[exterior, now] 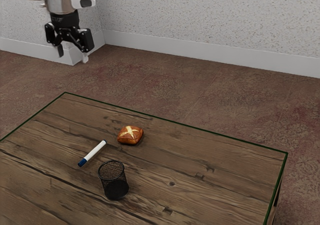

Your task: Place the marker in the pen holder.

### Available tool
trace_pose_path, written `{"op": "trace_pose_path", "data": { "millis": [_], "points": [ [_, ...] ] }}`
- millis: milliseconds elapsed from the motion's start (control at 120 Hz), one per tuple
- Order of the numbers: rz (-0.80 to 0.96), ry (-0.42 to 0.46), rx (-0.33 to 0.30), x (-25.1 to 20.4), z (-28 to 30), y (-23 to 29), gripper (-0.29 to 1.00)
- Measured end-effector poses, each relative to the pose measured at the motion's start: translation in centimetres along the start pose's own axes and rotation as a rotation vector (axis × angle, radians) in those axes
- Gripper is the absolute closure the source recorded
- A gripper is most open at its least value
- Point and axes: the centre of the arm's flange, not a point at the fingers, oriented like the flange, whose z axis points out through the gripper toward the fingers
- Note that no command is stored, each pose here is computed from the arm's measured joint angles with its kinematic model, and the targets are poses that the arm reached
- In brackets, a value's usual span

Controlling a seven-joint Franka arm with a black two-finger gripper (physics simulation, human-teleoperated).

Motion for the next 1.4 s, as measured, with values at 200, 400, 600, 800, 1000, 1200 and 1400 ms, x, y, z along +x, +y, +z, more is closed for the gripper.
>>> {"op": "trace_pose_path", "data": {
  "millis": [200, 400, 600, 800, 1000, 1200, 1400],
  "points": [
    [-0.009, -0.005, -0.029, -0.2, 0.0, 0.0, 0.00],
    [-0.196, -0.363, -0.091, -14.8, 26.7, -13.1, 0.00],
    [-0.174, -0.277, -0.036, -10.2, 38.1, -15.4, 0.00],
    [0.003, -0.085, -0.001, -0.1, 35.4, -8.2, 0.00],
    [0.069, -0.116, -0.048, -1.3, 37.6, -2.2, 0.02],
    [0.089, -0.100, -0.056, -2.6, 39.5, -1.4, 0.13],
    [0.106, -0.067, -0.053, -2.1, 39.4, -1.7, 0.41]
  ]
}}
